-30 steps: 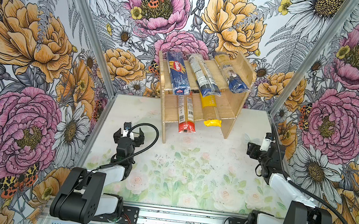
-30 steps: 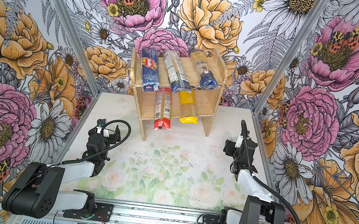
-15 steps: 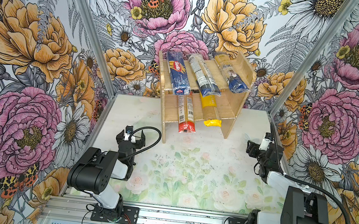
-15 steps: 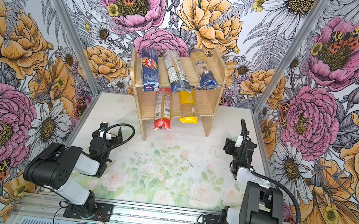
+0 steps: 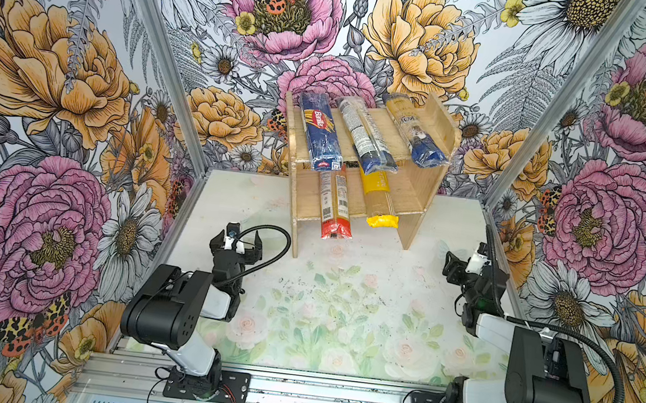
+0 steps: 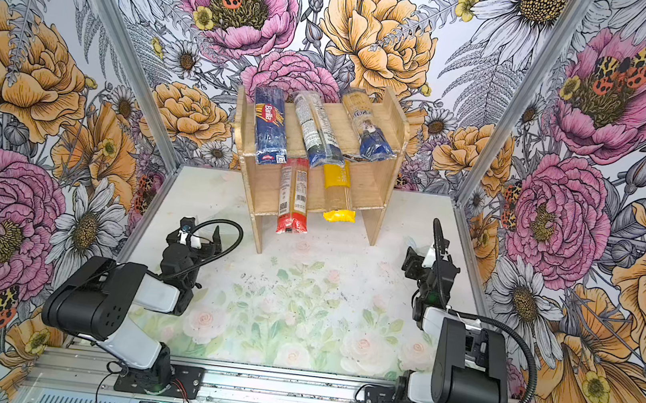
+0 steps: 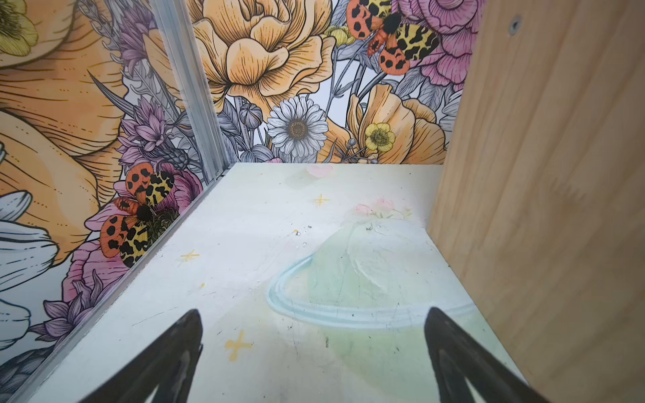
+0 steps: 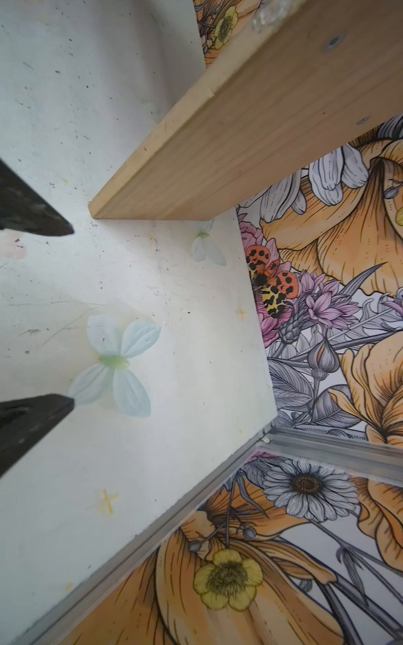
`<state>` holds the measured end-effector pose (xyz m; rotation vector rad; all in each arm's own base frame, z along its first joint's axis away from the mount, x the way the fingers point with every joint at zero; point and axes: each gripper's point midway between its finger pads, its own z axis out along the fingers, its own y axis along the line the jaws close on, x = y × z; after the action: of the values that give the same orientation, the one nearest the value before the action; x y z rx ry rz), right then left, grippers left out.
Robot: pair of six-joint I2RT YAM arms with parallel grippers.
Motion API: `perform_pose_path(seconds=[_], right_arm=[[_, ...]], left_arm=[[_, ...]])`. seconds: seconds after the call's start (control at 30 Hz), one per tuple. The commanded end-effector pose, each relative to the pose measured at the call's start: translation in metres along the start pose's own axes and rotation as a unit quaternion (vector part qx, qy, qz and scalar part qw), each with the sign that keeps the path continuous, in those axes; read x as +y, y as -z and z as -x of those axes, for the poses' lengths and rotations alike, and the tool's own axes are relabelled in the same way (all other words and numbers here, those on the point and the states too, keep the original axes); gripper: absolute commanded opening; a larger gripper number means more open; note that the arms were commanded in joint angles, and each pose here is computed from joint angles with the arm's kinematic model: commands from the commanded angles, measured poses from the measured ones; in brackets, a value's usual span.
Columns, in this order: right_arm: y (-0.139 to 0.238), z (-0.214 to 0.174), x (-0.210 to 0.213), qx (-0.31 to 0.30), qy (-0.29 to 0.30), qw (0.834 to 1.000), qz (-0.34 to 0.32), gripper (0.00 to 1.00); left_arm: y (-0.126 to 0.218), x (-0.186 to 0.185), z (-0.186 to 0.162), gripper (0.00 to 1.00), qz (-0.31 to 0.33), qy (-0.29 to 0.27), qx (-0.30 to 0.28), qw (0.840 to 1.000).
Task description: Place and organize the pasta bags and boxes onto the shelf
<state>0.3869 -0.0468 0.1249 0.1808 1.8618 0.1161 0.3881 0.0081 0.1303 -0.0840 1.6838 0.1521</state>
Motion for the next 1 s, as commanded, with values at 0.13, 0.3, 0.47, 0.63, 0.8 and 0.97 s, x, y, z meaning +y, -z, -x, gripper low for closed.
perform_pose_path(seconds=[0.13,0.3,0.47,0.63,0.8,0.97], right_arm=[[-0.001,0.008,0.003,-0.037,0.002,0.999,0.007,0.73],[-0.005,0.004,0.018,-0.032,0.035,0.999,0.022,0.73],[-0.019,-0.011,0.036,-0.021,0.083,0.996,0.025,0.73],[-0.019,-0.013,0.035,-0.014,0.083,0.996,0.022,0.74],[-0.019,-0.013,0.035,-0.014,0.085,0.996,0.020,0.75],[-0.020,-0.013,0.035,-0.014,0.084,0.996,0.020,0.79]], left_arm=[[-0.012,0.003,0.004,0.99,-0.008,0.017,0.019,1.000],[-0.015,0.006,0.002,0.99,-0.008,0.024,0.027,0.999],[-0.016,0.005,0.003,0.99,-0.017,0.027,0.028,0.999],[-0.019,0.006,0.000,0.99,-0.026,0.035,0.037,0.998],[-0.019,0.003,0.000,0.99,-0.051,0.041,0.038,0.997],[-0.019,-0.002,0.000,0.99,-0.081,0.045,0.039,0.995]])
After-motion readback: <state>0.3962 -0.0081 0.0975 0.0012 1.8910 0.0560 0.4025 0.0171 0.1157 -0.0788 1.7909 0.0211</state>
